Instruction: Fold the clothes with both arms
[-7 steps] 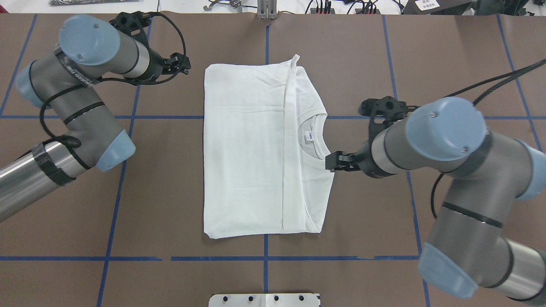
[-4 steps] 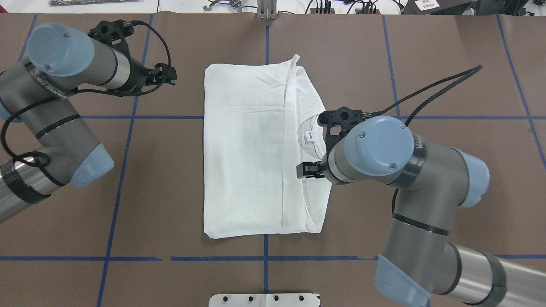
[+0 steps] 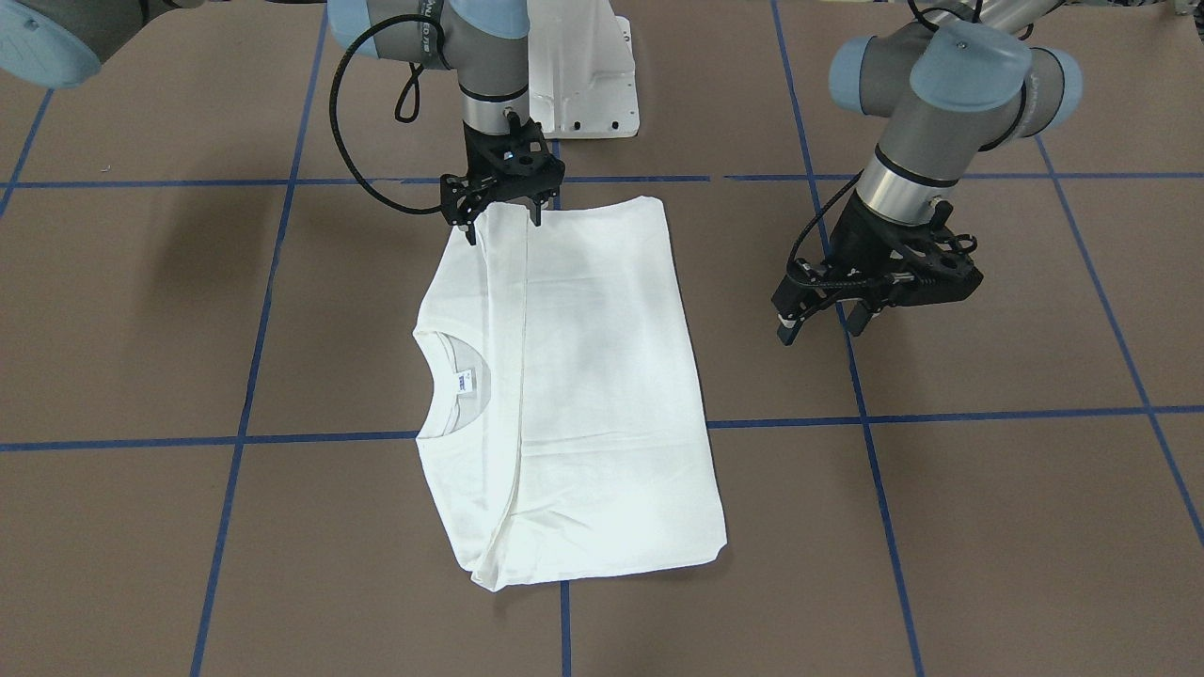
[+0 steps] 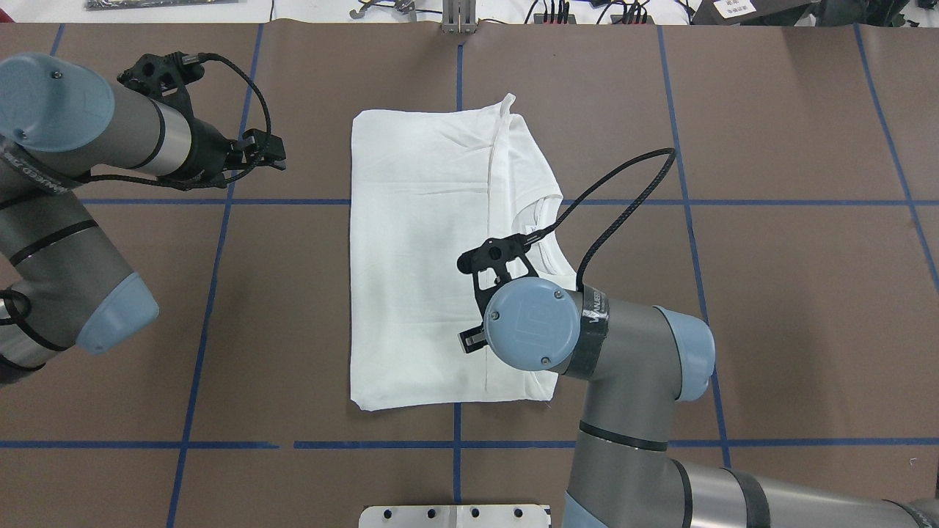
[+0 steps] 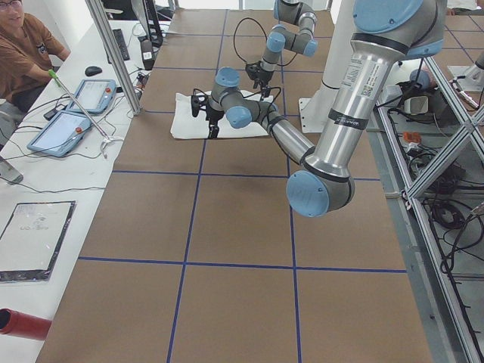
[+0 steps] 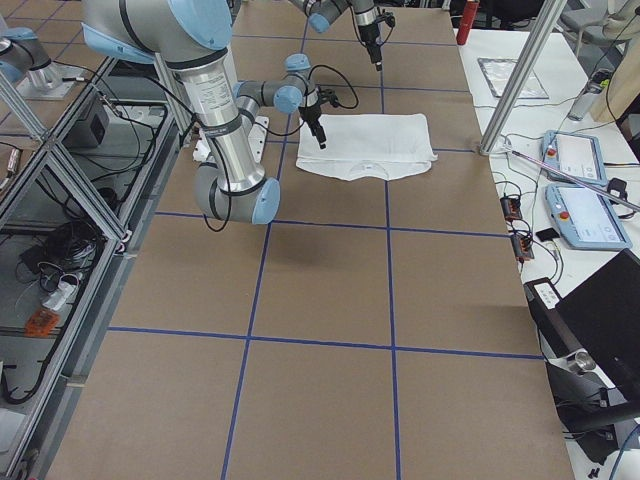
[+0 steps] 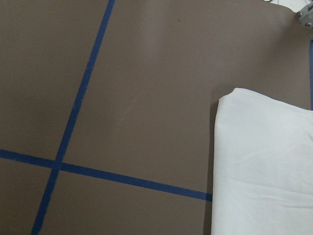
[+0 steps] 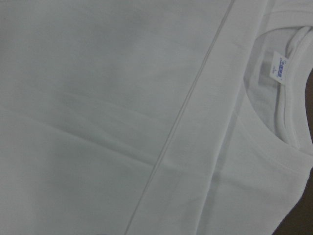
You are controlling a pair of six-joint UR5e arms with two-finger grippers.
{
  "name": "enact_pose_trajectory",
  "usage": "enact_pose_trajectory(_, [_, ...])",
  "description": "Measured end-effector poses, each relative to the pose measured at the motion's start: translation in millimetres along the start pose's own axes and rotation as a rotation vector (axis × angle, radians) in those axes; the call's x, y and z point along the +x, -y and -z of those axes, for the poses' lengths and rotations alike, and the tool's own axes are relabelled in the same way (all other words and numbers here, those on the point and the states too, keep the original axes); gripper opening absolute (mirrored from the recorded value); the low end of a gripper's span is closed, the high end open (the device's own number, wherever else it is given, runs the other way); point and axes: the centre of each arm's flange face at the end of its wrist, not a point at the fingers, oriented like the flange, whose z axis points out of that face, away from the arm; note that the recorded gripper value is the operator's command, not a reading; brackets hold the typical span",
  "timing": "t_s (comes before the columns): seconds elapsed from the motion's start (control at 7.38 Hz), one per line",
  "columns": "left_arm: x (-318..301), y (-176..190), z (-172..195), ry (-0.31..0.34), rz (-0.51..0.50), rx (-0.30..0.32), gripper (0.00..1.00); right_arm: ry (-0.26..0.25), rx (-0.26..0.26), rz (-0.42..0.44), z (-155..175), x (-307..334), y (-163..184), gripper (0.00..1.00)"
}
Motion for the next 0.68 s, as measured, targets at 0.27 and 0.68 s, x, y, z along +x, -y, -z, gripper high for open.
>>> enact_pose_trajectory(0.27, [-1.8,-0.7,-1.0,0.003,0.000,-0.003,1.00,0.001,-0.034,0.053,-11.8,-8.3,-12.1,1.00])
enact_pose_trajectory(0.68, [-5.2,-1.0,-2.8,0.009,0.001,-0.006,1.00,-0.013,-0.054,0.076,-25.2,-13.9,-20.0,1.00])
